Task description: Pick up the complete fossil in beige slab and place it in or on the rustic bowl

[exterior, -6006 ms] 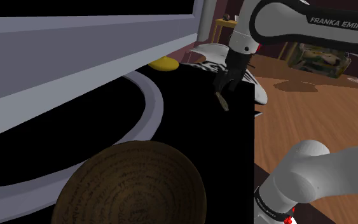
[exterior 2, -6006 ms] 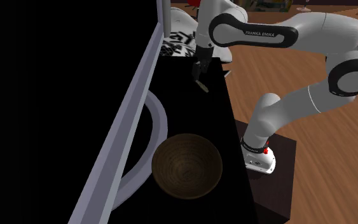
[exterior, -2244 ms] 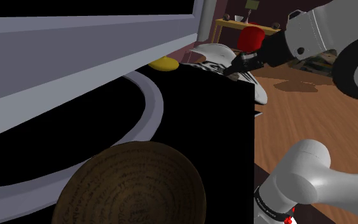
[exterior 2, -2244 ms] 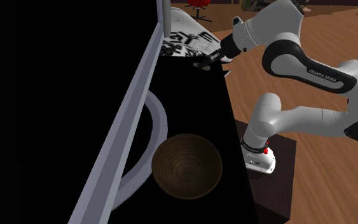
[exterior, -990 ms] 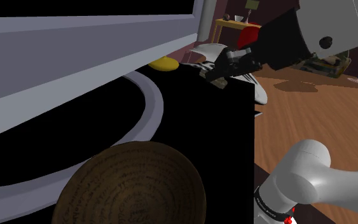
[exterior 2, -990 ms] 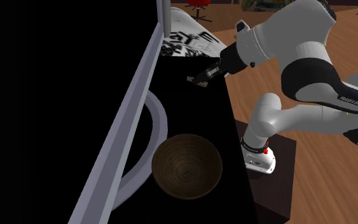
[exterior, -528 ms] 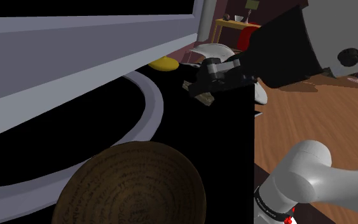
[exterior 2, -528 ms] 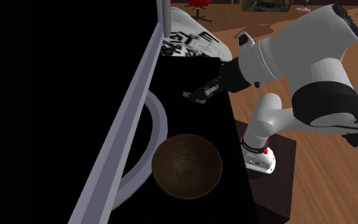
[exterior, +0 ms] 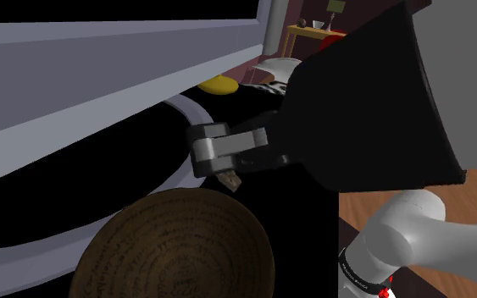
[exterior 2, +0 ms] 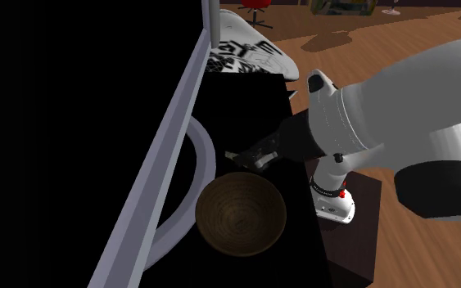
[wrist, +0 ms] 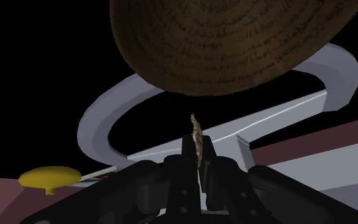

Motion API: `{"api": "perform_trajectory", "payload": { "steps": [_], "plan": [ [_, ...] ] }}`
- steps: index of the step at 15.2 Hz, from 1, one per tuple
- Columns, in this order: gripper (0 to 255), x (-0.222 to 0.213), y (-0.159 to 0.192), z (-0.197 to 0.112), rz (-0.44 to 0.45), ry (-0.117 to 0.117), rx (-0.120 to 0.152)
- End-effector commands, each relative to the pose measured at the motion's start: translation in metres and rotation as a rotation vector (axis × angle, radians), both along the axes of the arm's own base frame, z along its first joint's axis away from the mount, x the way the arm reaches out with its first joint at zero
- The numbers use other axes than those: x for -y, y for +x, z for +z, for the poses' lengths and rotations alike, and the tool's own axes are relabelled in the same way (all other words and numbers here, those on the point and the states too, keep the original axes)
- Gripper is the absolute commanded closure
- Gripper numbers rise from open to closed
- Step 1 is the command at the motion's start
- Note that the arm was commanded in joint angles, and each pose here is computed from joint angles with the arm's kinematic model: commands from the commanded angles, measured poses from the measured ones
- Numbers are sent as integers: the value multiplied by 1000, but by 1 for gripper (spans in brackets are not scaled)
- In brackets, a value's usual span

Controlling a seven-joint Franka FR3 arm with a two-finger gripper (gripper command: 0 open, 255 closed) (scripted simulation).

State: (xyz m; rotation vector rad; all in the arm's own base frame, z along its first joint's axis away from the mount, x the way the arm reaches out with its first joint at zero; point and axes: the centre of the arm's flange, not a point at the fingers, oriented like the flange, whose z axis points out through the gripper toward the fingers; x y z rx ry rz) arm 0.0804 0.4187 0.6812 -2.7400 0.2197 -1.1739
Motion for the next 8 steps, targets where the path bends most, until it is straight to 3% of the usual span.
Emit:
{"api": "perform_trajectory", "payload": {
  "steps": [1,3,8],
  "plan": [
    [255,-27,-9,2,0,1,-1],
    [255,-55,-17,1,0,1,-1],
    [255,-55,-17,-25,0,1,-1]
  ]
}}
